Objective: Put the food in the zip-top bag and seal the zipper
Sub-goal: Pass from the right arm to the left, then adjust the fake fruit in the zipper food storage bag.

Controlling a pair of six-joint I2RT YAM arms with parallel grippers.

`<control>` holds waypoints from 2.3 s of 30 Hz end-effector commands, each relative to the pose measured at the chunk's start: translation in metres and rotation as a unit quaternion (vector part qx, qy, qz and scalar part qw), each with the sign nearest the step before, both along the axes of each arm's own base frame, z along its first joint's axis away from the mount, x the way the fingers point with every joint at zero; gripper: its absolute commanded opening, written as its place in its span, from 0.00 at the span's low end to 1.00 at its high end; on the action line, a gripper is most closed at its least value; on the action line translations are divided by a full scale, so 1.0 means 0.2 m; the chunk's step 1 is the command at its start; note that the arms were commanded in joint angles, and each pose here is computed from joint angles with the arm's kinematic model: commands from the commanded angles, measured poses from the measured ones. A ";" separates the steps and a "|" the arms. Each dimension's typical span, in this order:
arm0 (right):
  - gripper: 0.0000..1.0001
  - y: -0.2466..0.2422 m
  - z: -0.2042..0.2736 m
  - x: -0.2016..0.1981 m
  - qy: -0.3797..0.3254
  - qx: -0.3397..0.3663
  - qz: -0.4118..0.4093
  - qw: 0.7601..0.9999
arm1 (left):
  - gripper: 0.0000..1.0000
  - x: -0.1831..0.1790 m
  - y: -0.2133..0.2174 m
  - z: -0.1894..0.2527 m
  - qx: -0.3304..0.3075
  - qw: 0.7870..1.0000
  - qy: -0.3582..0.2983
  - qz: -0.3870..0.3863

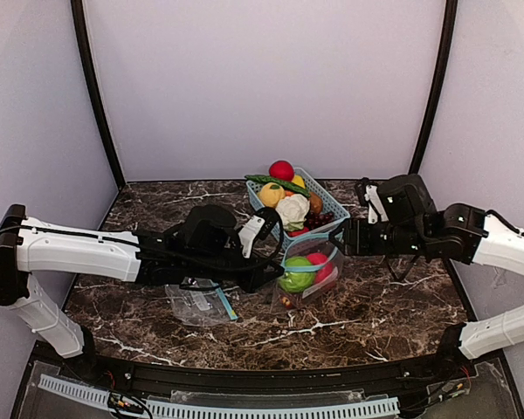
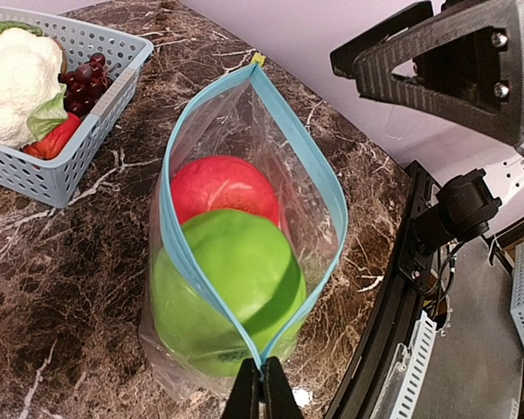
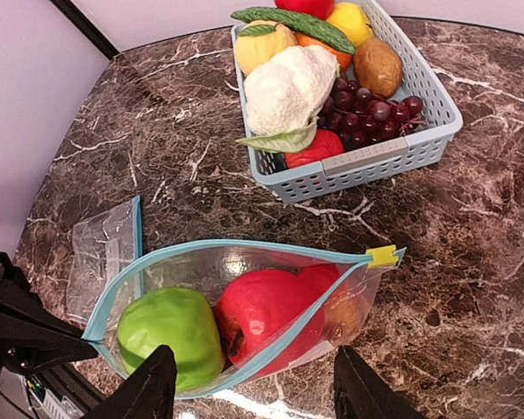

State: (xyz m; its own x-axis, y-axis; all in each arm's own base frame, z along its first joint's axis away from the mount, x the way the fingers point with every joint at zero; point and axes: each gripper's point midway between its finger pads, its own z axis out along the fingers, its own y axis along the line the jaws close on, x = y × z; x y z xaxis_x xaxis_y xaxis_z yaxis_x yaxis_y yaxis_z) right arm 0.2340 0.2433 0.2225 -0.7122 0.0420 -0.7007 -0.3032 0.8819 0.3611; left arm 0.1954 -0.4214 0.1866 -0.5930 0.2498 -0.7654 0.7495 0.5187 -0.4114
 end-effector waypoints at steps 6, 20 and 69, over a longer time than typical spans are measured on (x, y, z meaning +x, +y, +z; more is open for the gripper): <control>0.60 0.11 0.07 -0.02 -0.015 -0.056 0.109 0.992 | 0.01 0.00 0.01 0.03 0.007 1.000 -0.008 -0.013; 0.67 0.08 -0.18 0.07 0.029 -0.234 0.132 0.963 | 0.01 -0.01 0.02 0.03 0.015 1.000 -0.009 -0.016; 0.43 0.31 -0.08 0.01 0.037 -0.150 0.214 0.965 | 0.01 0.03 0.05 0.07 0.034 0.999 -0.030 -0.005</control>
